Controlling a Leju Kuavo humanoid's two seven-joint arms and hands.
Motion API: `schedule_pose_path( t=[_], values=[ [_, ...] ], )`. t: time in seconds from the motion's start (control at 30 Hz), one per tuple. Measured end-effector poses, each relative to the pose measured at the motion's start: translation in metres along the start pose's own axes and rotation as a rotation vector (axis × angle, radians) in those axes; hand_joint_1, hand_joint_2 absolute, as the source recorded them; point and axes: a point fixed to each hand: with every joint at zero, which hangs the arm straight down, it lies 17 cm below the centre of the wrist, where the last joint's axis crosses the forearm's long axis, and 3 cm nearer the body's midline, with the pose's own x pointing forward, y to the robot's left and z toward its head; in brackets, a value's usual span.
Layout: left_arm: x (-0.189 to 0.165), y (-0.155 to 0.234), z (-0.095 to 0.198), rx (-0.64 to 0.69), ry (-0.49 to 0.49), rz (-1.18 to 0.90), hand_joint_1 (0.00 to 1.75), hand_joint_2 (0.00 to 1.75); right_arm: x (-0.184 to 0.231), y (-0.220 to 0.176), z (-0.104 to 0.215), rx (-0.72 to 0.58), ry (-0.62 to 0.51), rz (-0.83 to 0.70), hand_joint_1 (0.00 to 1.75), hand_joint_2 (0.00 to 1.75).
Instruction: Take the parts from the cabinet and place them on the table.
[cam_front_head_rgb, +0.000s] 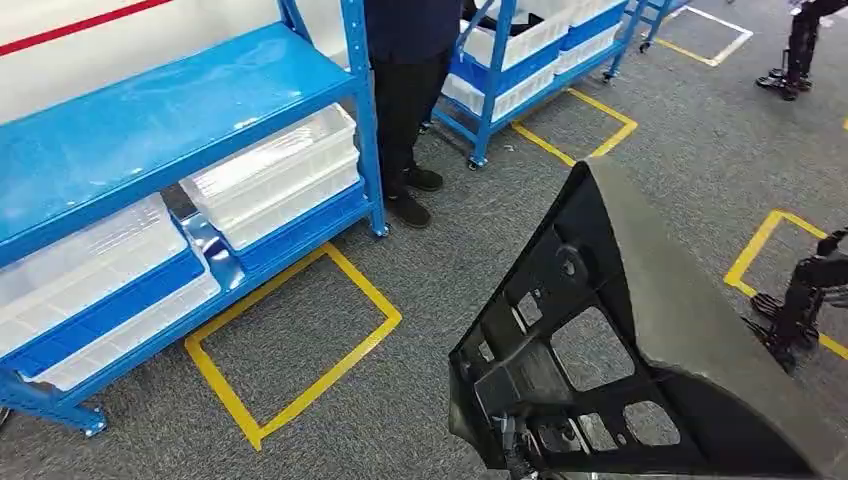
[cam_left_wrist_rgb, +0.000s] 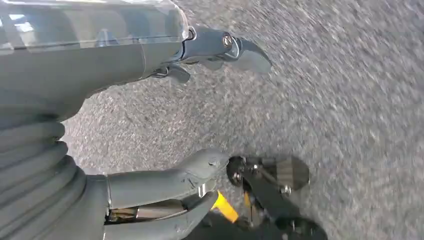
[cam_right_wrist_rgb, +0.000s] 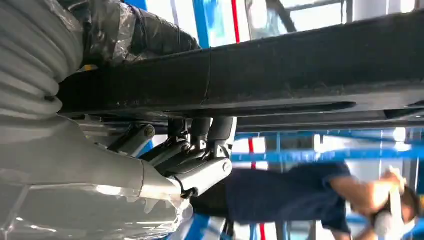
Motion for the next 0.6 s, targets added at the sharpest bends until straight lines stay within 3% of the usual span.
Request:
schedule_pose_path(
  t=[0.6],
  values=[
    [0.0017,-0.0022,0.0001,-0.008,-0.008,-0.016,0.0,1.75,-0.0003,-0.0009,-0.0001,0.0,0.002,0.014,1.75,1.75]
  ],
)
